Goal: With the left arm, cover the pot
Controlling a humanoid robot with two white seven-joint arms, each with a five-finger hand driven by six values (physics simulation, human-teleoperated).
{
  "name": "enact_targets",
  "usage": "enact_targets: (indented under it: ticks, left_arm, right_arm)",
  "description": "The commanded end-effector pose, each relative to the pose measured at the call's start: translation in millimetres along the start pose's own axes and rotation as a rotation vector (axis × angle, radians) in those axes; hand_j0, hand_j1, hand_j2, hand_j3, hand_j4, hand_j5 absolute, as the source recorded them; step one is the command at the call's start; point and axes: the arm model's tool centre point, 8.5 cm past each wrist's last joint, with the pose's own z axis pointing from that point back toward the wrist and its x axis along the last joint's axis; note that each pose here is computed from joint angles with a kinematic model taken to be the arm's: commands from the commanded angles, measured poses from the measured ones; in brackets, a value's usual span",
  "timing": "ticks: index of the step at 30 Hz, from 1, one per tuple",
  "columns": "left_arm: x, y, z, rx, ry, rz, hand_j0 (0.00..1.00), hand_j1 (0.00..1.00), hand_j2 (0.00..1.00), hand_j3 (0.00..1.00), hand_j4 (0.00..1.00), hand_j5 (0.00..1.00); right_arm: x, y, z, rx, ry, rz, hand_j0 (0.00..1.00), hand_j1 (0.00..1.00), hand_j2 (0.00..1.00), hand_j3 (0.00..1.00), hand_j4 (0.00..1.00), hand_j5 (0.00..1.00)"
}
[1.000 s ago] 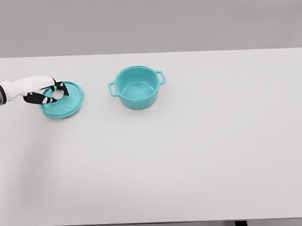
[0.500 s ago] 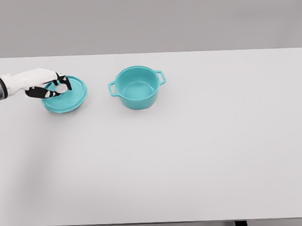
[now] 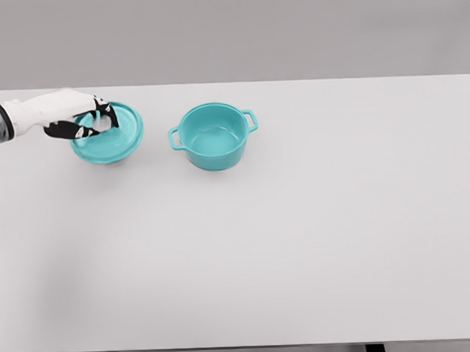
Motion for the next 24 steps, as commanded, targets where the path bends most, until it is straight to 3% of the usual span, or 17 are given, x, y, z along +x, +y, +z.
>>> enact_targets:
  ticks: [1,6,18,24]
  left_arm:
    - [2,2.2,1,0.006,-0.005,-0.001,0.53,0.53,0.53,0.53,0.53,0.53]
    - [4,10.2,-1,0.014,-0.010,-0.013,0.53,0.53,0.53,0.53,0.53,0.53]
    - [33,35.9,-10,0.057,-0.079,-0.088,0.53,0.53,0.53,0.53,0.53,0.53]
    - [46,39.4,-19,0.071,-0.114,-0.096,0.53,0.53,0.53,0.53,0.53,0.53]
  right_arm:
    - [0.2,0.0,0,0.000,-0.001,0.000,1.00,1.00,1.00,1.00,1.00,1.00]
    - [1.2,0.0,0,0.000,-0.002,0.000,1.00,1.00,1.00,1.00,1.00,1.00]
    - [-0.3,0.1,0,0.000,0.001,0.000,1.00,1.00,1.00,1.00,1.00,1.00]
    - [-0.3,0.1,0,0.000,0.001,0.000,1.00,1.00,1.00,1.00,1.00,1.00]
